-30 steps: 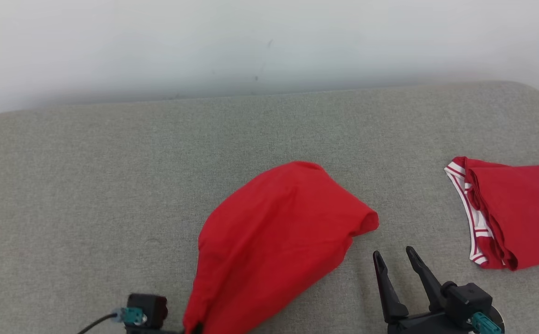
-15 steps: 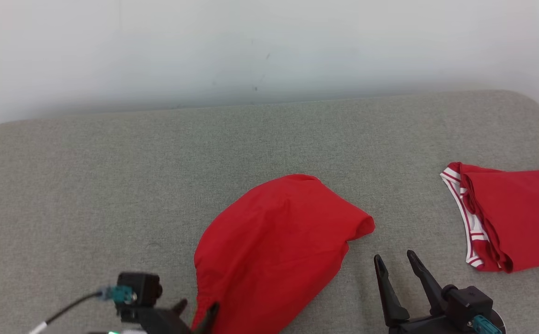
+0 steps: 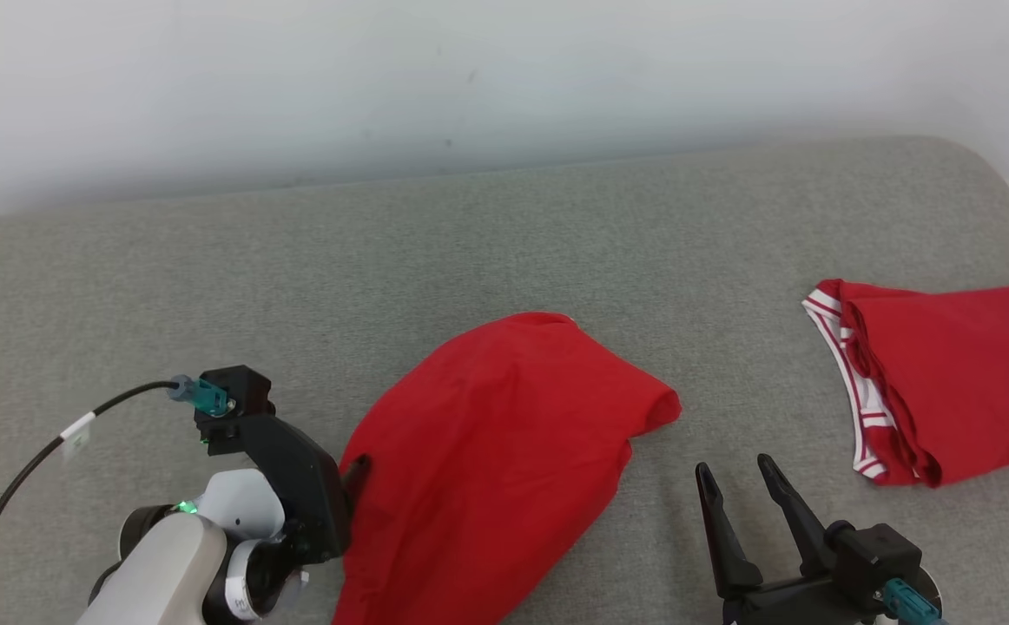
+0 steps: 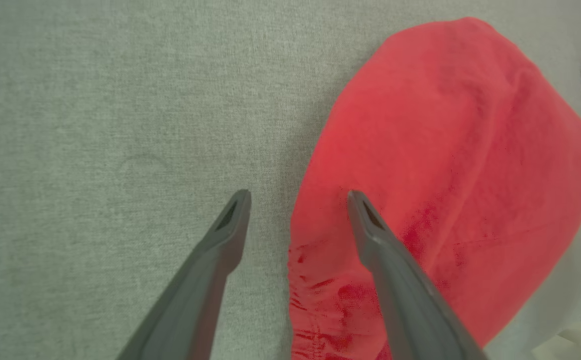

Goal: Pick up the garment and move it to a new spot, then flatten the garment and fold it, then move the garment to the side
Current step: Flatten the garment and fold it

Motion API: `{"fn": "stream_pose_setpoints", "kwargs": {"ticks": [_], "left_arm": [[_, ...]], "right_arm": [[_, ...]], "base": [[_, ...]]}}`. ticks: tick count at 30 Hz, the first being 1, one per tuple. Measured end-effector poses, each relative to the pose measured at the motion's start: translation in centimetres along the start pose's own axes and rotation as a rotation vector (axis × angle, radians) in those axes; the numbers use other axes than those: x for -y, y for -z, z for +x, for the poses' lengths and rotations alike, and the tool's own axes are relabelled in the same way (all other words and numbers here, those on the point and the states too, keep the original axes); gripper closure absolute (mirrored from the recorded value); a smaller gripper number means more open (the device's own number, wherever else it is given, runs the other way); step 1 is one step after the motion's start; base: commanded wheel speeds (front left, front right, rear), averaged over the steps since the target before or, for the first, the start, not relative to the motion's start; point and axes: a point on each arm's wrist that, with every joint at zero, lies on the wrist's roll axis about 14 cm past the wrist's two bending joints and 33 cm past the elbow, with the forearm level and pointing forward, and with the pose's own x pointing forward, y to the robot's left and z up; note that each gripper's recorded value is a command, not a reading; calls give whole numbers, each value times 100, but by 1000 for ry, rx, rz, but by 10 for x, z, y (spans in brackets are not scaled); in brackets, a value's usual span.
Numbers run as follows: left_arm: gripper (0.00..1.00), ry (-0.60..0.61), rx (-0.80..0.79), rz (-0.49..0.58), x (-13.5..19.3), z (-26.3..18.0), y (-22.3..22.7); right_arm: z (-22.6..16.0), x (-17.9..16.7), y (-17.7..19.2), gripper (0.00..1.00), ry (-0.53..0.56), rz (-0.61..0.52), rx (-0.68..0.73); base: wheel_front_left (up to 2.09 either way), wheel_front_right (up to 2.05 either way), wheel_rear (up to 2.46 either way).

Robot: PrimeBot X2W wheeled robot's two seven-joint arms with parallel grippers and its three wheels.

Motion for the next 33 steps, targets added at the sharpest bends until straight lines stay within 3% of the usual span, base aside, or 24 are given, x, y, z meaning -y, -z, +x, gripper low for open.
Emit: {"fn": "stream_pose_setpoints", "kwargs": {"ticks": [9,10,12,16,21,22,26,33], "left_arm": [[0,-24,-165,3,1,27,28],[25,-16,-173,5,3,28,29],[100,-4,-175,18,7,30,29],[100,-11,-99,51,7,32,20],[100,24,207,129,24,24,-51],[100,24,207,129,24,24,-51],[100,146,466,230,71,2,-109],[100,420,777,397,174,-52,-162]], "right_arm": [[-3,14,1,0,45,9,3],[-3,15,1,0,48,9,6],[-3,16,1,0,52,10,6],[-3,16,1,0,52,13,7],[-3,16,0,0,51,13,12],[-3,16,0,0,51,13,12],[-2,14,-1,0,45,13,16],[-3,11,-3,0,37,16,22]], "base": [[0,0,0],[0,0,0],[0,0,0],[0,0,0],[0,0,0],[0,0,0],[0,0,0],[0,0,0]]}}
